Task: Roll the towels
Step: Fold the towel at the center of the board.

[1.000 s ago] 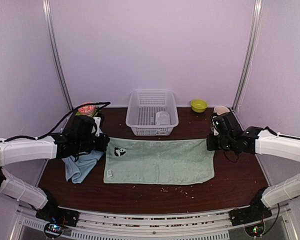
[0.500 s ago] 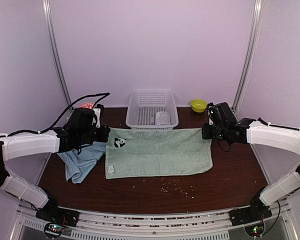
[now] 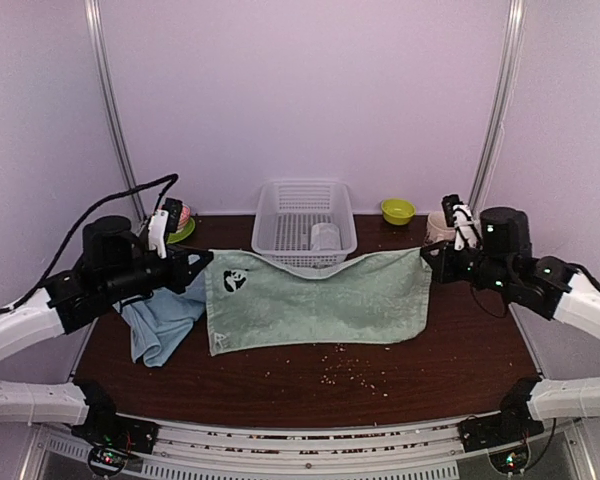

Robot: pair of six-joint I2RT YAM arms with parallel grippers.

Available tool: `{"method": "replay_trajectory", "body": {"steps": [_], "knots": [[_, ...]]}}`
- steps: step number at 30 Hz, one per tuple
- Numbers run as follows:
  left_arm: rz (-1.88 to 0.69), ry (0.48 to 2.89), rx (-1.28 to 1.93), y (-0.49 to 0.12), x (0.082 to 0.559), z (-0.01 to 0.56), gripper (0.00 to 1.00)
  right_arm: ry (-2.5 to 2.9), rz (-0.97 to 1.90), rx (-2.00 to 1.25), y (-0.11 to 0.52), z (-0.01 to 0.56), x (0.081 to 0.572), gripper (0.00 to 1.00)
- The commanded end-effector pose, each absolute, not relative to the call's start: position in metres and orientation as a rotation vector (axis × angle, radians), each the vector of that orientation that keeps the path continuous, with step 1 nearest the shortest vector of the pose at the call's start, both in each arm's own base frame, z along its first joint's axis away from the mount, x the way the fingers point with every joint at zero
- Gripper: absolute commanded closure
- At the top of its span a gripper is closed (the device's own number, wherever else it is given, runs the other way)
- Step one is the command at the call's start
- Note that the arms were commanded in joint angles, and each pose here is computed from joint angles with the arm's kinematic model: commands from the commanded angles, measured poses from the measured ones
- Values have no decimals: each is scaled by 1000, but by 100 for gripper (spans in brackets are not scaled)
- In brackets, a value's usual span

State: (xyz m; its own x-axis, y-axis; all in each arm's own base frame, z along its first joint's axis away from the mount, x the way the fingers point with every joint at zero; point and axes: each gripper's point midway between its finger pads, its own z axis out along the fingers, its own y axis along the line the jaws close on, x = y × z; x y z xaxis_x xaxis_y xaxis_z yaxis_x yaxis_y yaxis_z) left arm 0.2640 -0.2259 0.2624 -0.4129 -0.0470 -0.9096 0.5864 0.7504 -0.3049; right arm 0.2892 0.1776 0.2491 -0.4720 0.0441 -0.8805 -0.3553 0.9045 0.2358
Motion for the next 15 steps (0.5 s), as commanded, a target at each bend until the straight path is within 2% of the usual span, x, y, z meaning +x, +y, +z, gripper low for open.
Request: {"method": "replay_trajectory", "body": {"steps": [1, 4, 7, 10, 15], "knots": [[-998, 1743, 628, -238, 190, 313, 100, 1895, 631, -357, 178, 302, 233, 100], [-1092, 1654, 634, -224, 149, 349, 100, 1825, 705, -361, 167, 332, 200, 100], [-1125, 1605, 613, -210, 130, 366, 100, 1838, 706, -340, 156, 333, 189, 100], [-1016, 1646, 552, -207, 151, 348, 100, 1917, 605, -275, 152, 306, 209, 100], [-831, 1822, 442, -221, 223, 279, 100, 2007, 585, -65, 154, 255, 263, 100]]}}
